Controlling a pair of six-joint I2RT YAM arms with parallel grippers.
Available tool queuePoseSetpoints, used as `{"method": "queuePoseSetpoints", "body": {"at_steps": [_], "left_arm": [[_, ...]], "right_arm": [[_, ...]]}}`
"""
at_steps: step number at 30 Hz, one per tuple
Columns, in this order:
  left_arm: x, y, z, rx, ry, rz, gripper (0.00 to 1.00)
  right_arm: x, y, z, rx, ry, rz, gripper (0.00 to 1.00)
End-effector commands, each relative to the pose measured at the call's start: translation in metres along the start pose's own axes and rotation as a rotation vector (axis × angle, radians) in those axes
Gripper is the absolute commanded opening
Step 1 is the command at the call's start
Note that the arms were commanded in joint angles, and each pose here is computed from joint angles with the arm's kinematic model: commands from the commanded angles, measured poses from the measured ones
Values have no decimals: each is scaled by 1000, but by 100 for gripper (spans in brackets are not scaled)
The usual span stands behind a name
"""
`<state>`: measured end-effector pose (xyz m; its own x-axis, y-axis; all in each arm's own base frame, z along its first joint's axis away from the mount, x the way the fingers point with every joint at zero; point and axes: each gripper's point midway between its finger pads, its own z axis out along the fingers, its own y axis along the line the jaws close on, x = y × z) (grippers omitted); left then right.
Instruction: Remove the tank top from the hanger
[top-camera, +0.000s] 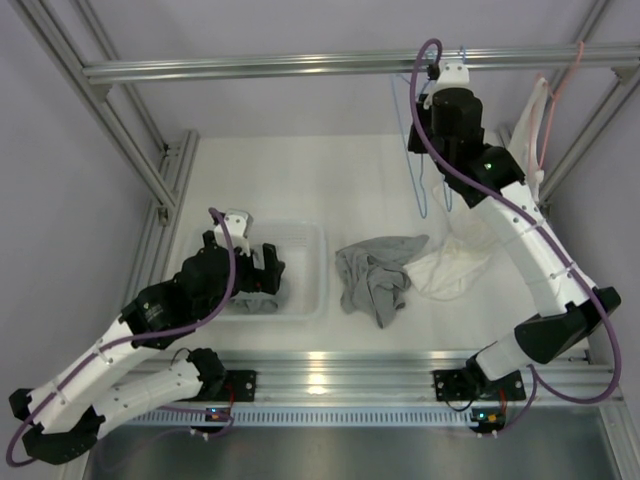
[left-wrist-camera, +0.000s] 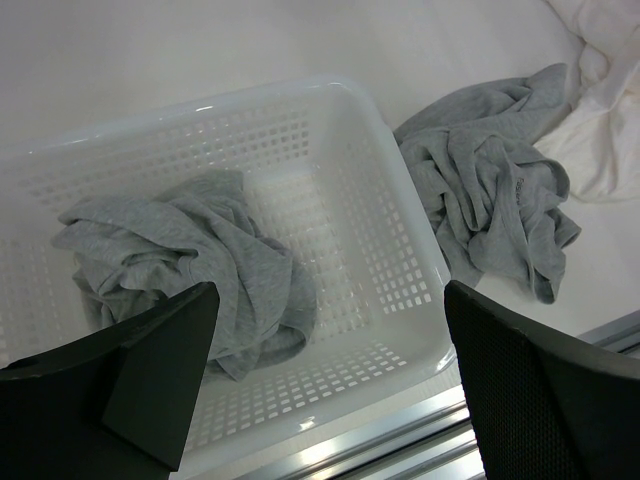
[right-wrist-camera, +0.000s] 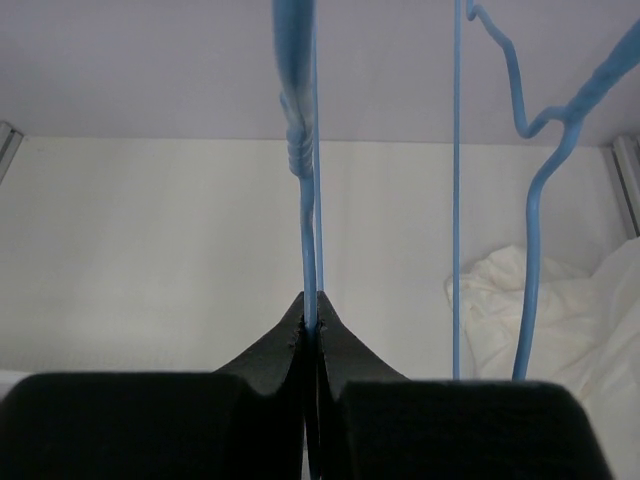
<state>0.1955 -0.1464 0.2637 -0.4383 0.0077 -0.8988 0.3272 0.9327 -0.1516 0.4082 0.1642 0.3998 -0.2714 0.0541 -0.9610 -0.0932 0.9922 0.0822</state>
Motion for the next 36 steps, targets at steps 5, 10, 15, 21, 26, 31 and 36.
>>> {"method": "queuePoseSetpoints", "body": {"at_steps": [5, 10, 15, 21, 26, 31, 36], "left_arm": [[-22, -4, -9, 32, -78, -31, 99], [-19, -2, -9, 27, -75, -23, 99], [-15, 0, -10, 28, -77, -25, 99], [-12, 0, -10, 32, -70, -23, 99], [-11, 1, -11, 32, -73, -26, 99], [-8, 2, -9, 30, -65, -19, 99], [-6, 1, -9, 32, -62, -19, 99]], "right_arm": [[-14, -7, -7, -15, -22, -23, 0], [-33, -8, -16, -24, -58, -28, 0], [-48, -7, -24, -35, -67, -48, 0], [-57, -7, -27, -35, -70, -76, 0], [-57, -8, -28, -29, -64, -72, 0], [-80, -16, -58, -36, -134, -45, 0], [-93, -20, -75, -43, -174, -39, 0]]}}
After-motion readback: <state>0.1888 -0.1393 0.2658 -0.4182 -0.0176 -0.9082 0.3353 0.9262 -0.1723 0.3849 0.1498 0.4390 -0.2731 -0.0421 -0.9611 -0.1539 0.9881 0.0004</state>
